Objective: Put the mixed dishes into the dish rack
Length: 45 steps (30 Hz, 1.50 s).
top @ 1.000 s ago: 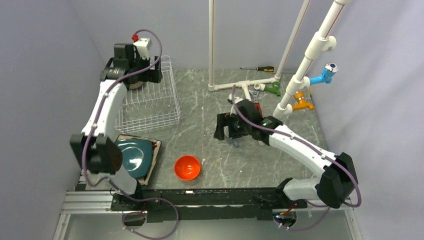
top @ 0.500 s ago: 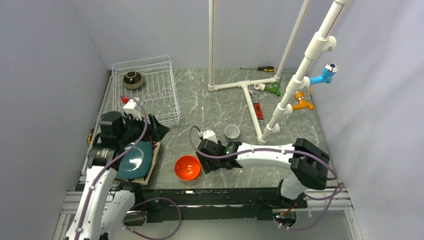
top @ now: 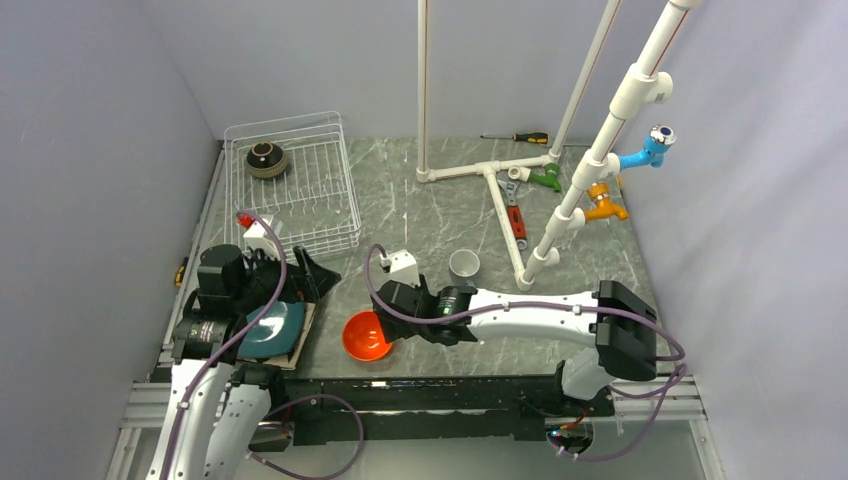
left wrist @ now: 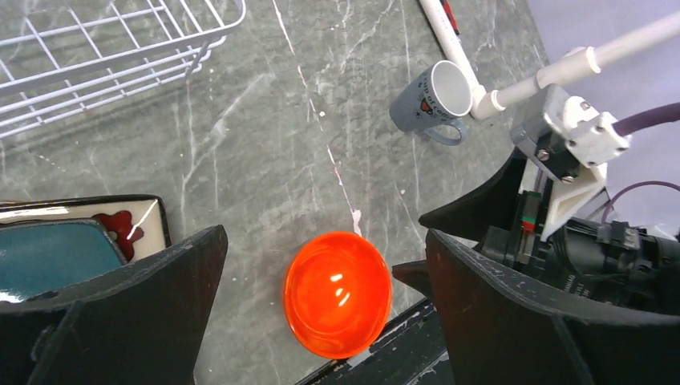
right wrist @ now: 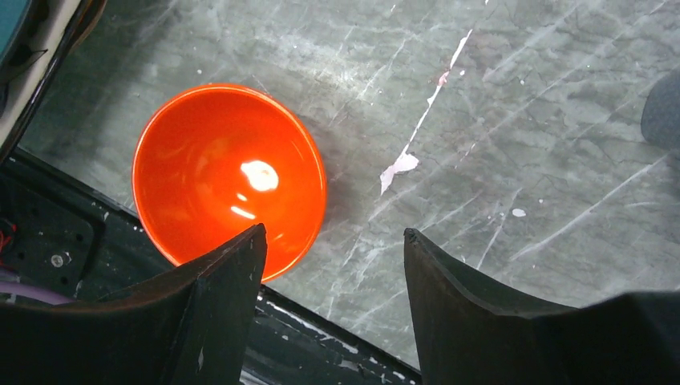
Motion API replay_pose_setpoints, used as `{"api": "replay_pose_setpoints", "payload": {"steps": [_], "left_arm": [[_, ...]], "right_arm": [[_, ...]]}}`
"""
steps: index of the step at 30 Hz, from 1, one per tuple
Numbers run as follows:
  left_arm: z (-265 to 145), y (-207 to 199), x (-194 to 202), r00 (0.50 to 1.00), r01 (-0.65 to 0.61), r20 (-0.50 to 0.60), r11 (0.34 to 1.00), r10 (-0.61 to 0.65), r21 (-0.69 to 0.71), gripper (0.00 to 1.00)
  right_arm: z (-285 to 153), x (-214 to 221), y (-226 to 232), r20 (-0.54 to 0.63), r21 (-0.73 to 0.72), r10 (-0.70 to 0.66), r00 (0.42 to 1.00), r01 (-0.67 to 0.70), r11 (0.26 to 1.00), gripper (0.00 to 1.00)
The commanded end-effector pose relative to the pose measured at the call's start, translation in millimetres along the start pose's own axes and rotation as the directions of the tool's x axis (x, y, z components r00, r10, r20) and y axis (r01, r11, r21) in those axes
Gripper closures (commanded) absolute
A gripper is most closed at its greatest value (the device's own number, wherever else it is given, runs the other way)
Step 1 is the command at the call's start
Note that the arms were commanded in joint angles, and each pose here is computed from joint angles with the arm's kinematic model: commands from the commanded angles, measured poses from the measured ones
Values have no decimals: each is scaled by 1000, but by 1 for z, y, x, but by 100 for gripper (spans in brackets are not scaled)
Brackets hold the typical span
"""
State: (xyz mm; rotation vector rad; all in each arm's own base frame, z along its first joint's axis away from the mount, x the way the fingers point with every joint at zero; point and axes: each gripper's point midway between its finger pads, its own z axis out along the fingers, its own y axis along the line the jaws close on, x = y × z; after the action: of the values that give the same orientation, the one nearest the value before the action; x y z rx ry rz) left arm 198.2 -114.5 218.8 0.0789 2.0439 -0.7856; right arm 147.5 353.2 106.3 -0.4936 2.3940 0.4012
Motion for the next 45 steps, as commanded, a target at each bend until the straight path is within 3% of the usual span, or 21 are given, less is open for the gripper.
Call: {"api": "replay_pose_setpoints", "payload": {"steps": [1, 10, 15, 19, 22, 26, 30, 34, 39, 45], "left_arm": [[-1, -13, -2, 1000, 18, -5, 998, -18, 60, 1], [8, -17, 5, 995, 75, -68, 992, -68, 105, 1], [3, -20, 6, 995, 73, -76, 991, -65, 113, 1], [1, -29, 8, 994, 82, -85, 984, -69, 160, 1], [0, -38, 9, 991, 97, -110, 973, -75, 210, 0], [2, -57, 7, 980, 159, -165, 931, -110, 327, 0], [2, -78, 0, 972, 213, -190, 865, -140, 454, 1], [-1, -96, 1, 959, 277, -208, 789, -192, 548, 1], [-8, -117, 3, 946, 324, -226, 708, -233, 627, 1], [-19, -139, 0, 946, 323, -238, 653, -219, 685, 1]], "right_arm": [[8, -17, 12, 35, -23, 13, 999, -12, 1000, 36], [48, 15, 18, -46, -25, -17, 999, 16, 1000, 47], [53, 18, 23, -49, -46, -12, 999, 10, 999, 71], [45, 8, 23, -3, -86, 27, 1000, -27, 996, 100], [33, -7, 12, 46, -102, 81, 996, -76, 992, 100], [3, -31, 7, 114, -251, 206, 972, -173, 952, 100], [-41, -64, 14, 168, -535, 387, 907, -245, 809, 100], [-89, -82, 12, 216, -726, 498, 840, -203, 657, 100], [-142, -108, 11, 305, -825, 572, 762, -89, 558, 100], [-152, -117, 8, 342, -824, 585, 735, -64, 563, 100]]}}
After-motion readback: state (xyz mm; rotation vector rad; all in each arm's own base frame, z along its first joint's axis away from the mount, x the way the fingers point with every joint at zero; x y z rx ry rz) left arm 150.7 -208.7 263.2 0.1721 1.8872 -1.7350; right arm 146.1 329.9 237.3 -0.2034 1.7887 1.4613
